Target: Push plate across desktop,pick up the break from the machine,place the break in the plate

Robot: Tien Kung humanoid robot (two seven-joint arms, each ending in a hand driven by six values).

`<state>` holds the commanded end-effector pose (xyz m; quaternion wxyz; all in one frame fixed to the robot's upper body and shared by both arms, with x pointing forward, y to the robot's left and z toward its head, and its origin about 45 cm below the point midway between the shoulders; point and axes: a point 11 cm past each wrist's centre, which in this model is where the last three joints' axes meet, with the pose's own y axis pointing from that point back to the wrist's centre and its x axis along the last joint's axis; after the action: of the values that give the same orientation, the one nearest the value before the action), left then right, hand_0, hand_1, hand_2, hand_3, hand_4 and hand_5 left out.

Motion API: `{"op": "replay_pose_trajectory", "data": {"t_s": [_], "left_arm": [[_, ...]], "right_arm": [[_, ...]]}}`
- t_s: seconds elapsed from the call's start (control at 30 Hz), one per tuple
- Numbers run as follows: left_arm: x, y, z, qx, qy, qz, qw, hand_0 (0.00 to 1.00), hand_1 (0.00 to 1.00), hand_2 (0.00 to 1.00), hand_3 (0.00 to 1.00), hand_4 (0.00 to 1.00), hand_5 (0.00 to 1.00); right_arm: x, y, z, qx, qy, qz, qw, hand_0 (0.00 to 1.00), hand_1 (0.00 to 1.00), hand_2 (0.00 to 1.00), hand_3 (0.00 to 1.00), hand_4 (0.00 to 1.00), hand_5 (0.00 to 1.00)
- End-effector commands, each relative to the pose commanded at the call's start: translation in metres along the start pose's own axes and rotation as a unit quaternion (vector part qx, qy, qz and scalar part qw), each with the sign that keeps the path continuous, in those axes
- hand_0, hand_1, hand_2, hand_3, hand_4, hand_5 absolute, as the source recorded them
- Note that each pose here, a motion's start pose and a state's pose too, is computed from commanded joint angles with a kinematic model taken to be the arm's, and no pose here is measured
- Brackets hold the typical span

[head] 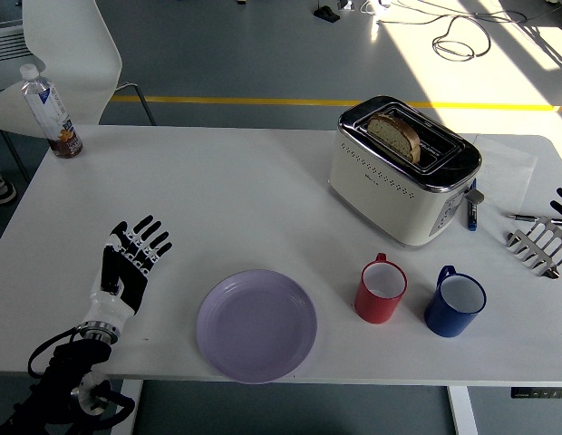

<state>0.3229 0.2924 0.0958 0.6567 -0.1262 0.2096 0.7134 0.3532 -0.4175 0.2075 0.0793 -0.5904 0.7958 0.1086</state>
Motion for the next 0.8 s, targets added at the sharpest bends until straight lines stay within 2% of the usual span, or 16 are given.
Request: {"op": "replay_pose_trajectory", "data": {"t_s": [0.07, 0.17, 0.2, 0.27, 0.37, 0.4, 0.47, 0.57, 0.63, 0.8], "left_arm": [[0.005, 0.001, 0.010, -0.013, 0.006, 0.009, 1.000, 0.792, 0.787, 0.833, 0.787, 0.566, 0.998], [0.018, 0.004, 0.026, -0.034, 0.021, 0.029, 0.999, 0.792, 0.787, 0.833, 0.787, 0.566, 0.998], [0.022, 0.004, 0.030, -0.040, 0.024, 0.035, 0.998, 0.790, 0.787, 0.832, 0.786, 0.563, 0.998], [0.028, 0.006, 0.037, -0.048, 0.030, 0.044, 0.997, 0.790, 0.787, 0.832, 0.786, 0.563, 0.998], [0.039, 0.009, 0.046, -0.060, 0.037, 0.060, 0.996, 0.790, 0.787, 0.832, 0.786, 0.563, 0.998], [0.042, 0.010, 0.048, -0.063, 0.037, 0.064, 0.995, 0.795, 0.787, 0.832, 0.784, 0.561, 0.998], [0.044, 0.011, 0.049, -0.065, 0.038, 0.067, 0.995, 0.795, 0.787, 0.832, 0.784, 0.561, 0.998], [0.049, 0.012, 0.053, -0.069, 0.038, 0.076, 0.994, 0.795, 0.787, 0.832, 0.784, 0.561, 0.998], [0.051, 0.013, 0.056, -0.073, 0.038, 0.078, 0.994, 0.795, 0.786, 0.832, 0.784, 0.555, 0.998], [0.054, 0.014, 0.057, -0.074, 0.038, 0.084, 0.993, 0.796, 0.786, 0.831, 0.782, 0.548, 0.998]], "right_arm": [[-0.010, -0.005, -0.017, 0.020, 0.043, -0.010, 0.999, 0.764, 0.745, 0.756, 0.740, 0.538, 0.466], [-0.032, -0.019, -0.047, 0.053, 0.137, -0.028, 0.989, 0.764, 0.745, 0.756, 0.740, 0.538, 0.466], [-0.038, -0.023, -0.054, 0.060, 0.168, -0.031, 0.983, 0.809, 0.784, 0.825, 0.796, 0.682, 0.372], [-0.046, -0.031, -0.063, 0.069, 0.221, -0.032, 0.972, 0.809, 0.784, 0.825, 0.796, 0.682, 0.372], [-0.063, -0.044, -0.073, 0.077, 0.310, -0.039, 0.947, 0.809, 0.784, 0.825, 0.796, 0.682, 0.372], [-0.071, -0.049, -0.075, 0.078, 0.340, -0.045, 0.936, 0.850, 0.836, 0.898, 0.879, 0.739, 0.310], [-0.082, -0.052, -0.078, 0.087, 0.381, -0.053, 0.919, 0.850, 0.836, 0.898, 0.879, 0.739, 0.310], [-0.105, -0.065, -0.074, 0.080, 0.453, -0.071, 0.885, 0.850, 0.836, 0.898, 0.879, 0.739, 0.310], [-0.123, -0.072, -0.076, 0.081, 0.487, -0.084, 0.865, 0.866, 0.848, 0.909, 0.898, 0.775, 0.281], [-0.166, -0.080, -0.083, 0.088, 0.515, -0.118, 0.844, 0.875, 0.857, 0.908, 0.905, 0.788, 0.278]]}}
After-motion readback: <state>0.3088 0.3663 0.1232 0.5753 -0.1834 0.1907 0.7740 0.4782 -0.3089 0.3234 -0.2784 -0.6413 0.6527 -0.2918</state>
